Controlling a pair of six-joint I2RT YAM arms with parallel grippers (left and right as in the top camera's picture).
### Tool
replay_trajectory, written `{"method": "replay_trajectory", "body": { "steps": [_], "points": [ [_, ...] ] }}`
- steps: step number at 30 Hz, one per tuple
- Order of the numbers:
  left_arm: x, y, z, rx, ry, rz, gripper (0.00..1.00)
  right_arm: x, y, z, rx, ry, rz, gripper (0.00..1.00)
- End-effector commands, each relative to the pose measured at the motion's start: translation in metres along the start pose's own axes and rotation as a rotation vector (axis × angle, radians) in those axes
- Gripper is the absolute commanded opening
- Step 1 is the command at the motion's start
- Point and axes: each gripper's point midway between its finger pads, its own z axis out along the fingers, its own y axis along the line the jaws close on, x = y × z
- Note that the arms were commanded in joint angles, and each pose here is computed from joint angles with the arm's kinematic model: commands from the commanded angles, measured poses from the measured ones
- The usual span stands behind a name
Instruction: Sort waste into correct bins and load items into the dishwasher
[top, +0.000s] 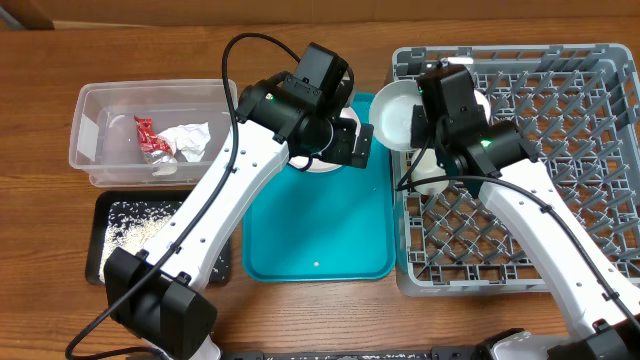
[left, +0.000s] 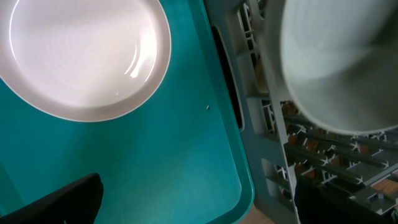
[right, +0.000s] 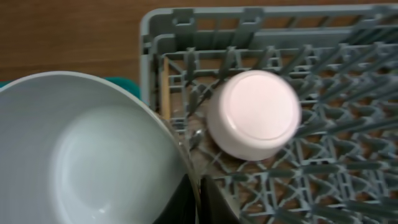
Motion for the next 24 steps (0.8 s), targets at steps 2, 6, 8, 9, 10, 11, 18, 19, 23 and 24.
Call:
{"method": "replay_trajectory", "body": {
  "steps": [2, 6, 8, 9, 10, 11, 18, 19, 23, 24],
  "points": [
    [0.0, -0.002, 0.002, 0.002, 0.003, 0.021, 1.0, -0.016, -0.044, -0.005, 0.206, -0.066, 0.033, 0.04],
    [0.0, -0.002, 0.002, 0.002, 0.003, 0.021, 1.0, -0.014, -0.078, -0.008, 0.351, -0.059, 0.036, 0.04],
    [0.0, -0.002, 0.002, 0.002, 0.003, 0.021, 1.0, -0.013, -0.093, -0.008, 0.394, -0.047, 0.049, 0.04],
    [0.0, -0.002, 0.002, 0.002, 0.003, 0.021, 1.0, -0.011, -0.098, -0.008, 0.405, -0.039, 0.056, 0.04],
    [0.0, -0.002, 0.002, 0.002, 0.003, 0.021, 1.0, -0.01, -0.105, -0.007, 0.418, -0.029, 0.066, 0.04],
    [0.0, -0.002, 0.002, 0.002, 0.003, 0.021, 1.0, -0.008, -0.111, -0.007, 0.429, -0.02, 0.073, 0.04],
    [0.0, -0.003, 0.002, 0.002, 0.003, 0.021, 1.0, -0.008, -0.164, -0.004, 0.526, -0.005, 0.186, 0.04],
    [0.0, -0.003, 0.002, 0.002, 0.003, 0.021, 1.0, -0.01, -0.175, -0.004, 0.542, -0.019, 0.233, 0.04],
    [0.0, -0.002, 0.002, 0.002, 0.003, 0.021, 1.0, -0.016, -0.214, -0.002, 0.599, -0.062, 0.358, 0.04],
    [0.0, -0.003, 0.002, 0.002, 0.003, 0.021, 1.0, -0.017, -0.222, -0.003, 0.612, -0.071, 0.381, 0.04]
  ]
}}
